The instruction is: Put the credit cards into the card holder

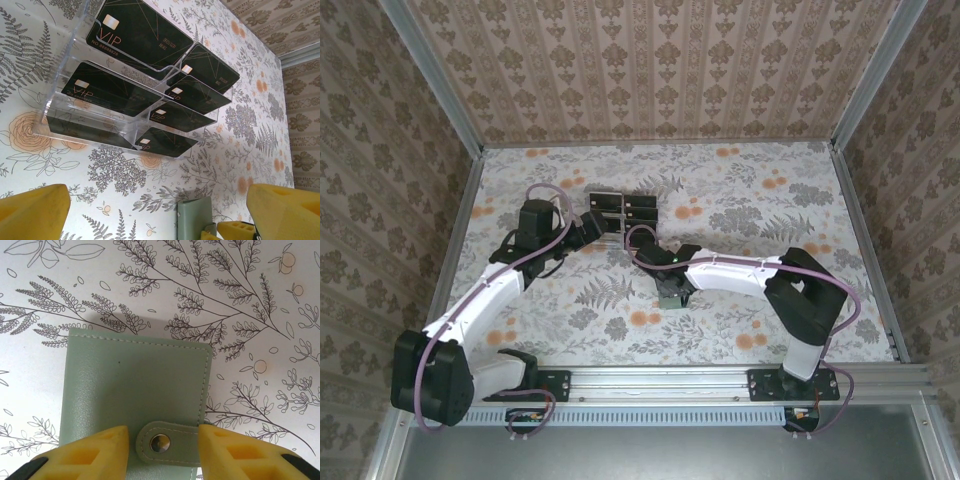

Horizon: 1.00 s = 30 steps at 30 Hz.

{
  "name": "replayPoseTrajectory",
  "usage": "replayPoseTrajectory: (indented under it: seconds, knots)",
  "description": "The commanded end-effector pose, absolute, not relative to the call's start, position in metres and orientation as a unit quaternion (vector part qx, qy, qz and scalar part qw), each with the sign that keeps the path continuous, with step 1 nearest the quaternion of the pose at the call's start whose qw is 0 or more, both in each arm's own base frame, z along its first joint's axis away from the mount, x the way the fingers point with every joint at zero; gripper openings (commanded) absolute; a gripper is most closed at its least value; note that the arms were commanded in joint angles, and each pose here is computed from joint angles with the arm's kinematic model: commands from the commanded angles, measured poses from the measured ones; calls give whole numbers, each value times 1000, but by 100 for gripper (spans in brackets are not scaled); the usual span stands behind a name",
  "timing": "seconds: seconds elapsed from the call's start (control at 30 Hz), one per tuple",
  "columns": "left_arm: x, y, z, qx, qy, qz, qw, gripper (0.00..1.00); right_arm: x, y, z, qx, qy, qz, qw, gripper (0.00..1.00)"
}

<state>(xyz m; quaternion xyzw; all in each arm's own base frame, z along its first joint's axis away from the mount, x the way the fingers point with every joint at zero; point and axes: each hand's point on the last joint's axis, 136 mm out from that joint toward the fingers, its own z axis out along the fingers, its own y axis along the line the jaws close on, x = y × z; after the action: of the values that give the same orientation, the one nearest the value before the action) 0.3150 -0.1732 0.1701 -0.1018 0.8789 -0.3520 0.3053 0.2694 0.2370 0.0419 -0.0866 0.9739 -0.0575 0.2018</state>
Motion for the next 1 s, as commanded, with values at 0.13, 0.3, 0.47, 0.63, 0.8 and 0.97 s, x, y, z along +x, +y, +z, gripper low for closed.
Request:
replayPoseTrajectory:
  seconds: [0.13, 0.3, 0.47, 0.63, 0.8, 0.97]
  knots:
    - [319, -176, 175, -103, 875, -357, 311, 100, 278, 228, 35, -81, 973, -81, 201, 42]
    - [319, -177, 175, -100, 876, -356, 310, 100, 274, 220, 27, -76, 974, -87, 194, 33]
    - [318, -177, 176, -101, 876, -356, 308, 100, 269, 216, 18, -72, 977, -79, 184, 15]
    - [318, -179, 177, -99, 877, -357, 307, 100, 266, 213, 17, -68, 979, -70, 180, 0]
    - [317, -183, 178, -97, 877, -359, 305, 100, 266, 212, 33, -67, 977, -53, 197, 0]
    - [314, -194, 174, -94, 877, -365, 298, 100, 265, 219, 58, -57, 974, -10, 219, 0]
